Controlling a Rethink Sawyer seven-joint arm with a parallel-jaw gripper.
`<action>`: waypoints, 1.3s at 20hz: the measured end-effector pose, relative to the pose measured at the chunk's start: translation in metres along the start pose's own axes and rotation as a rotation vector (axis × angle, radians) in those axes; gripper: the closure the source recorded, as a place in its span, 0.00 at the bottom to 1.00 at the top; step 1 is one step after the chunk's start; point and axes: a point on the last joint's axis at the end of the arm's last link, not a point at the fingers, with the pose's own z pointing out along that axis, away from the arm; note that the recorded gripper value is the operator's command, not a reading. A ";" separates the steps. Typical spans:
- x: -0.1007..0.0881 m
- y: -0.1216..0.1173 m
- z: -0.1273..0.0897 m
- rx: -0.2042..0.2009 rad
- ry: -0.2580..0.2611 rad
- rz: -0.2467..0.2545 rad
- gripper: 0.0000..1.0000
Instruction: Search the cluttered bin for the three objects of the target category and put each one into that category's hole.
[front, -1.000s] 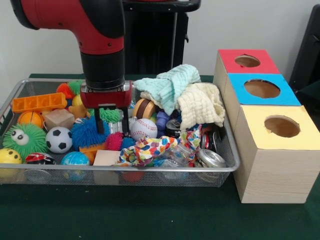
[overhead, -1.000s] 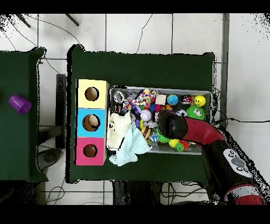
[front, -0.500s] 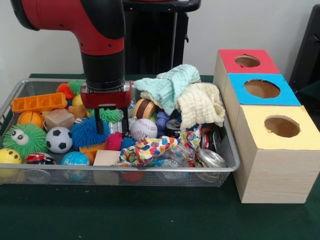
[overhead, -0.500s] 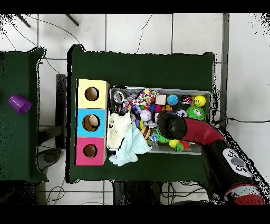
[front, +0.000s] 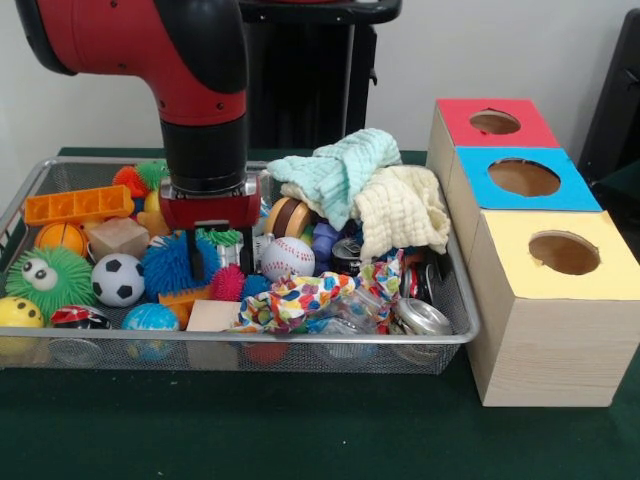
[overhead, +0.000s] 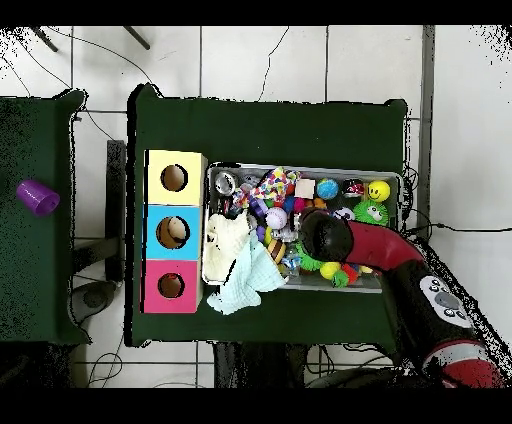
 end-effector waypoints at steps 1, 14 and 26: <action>0.000 0.000 0.001 0.000 0.000 -0.001 0.00; -0.015 -0.006 0.014 0.014 -0.021 -0.009 0.00; -0.018 0.007 0.019 0.008 -0.018 -0.028 0.00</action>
